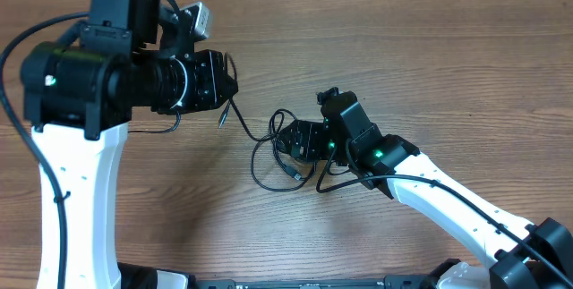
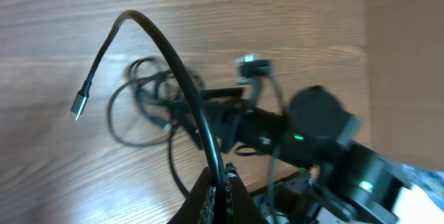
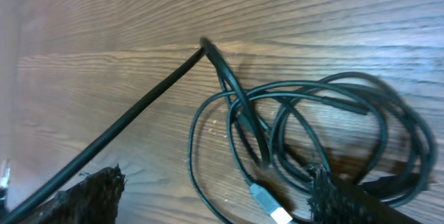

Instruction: Untangle cables

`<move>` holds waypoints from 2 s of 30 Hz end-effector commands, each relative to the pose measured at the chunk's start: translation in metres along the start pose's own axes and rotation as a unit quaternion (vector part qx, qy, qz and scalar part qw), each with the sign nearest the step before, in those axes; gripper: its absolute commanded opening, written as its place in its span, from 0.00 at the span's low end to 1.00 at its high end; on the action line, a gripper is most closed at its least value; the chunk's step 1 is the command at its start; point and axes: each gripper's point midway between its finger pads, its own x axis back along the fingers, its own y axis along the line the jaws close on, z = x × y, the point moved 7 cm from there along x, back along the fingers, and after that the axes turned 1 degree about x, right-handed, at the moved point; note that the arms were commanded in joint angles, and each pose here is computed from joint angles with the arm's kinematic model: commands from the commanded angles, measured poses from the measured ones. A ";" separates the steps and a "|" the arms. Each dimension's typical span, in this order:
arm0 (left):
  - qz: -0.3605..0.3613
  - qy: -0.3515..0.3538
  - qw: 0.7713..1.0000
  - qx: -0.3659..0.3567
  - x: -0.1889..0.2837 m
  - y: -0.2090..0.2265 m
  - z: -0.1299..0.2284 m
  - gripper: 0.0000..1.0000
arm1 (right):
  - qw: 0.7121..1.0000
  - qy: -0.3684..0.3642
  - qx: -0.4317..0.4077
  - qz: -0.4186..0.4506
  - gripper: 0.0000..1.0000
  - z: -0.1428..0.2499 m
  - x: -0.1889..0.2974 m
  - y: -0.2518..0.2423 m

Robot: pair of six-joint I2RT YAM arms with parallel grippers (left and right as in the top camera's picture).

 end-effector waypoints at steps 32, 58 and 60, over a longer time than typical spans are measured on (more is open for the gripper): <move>0.042 0.037 0.996 0.074 0.008 -0.037 0.025 0.04 | 0.957 -0.053 0.226 -0.175 0.86 -0.009 0.011 0.060; 0.031 0.030 0.996 0.074 0.008 -0.035 0.023 0.04 | 0.881 -0.141 0.430 -0.137 0.69 -0.022 0.014 0.066; 0.033 0.031 0.996 0.075 0.008 -0.035 0.023 0.04 | 0.879 -0.146 0.432 -0.139 0.69 -0.023 0.015 0.068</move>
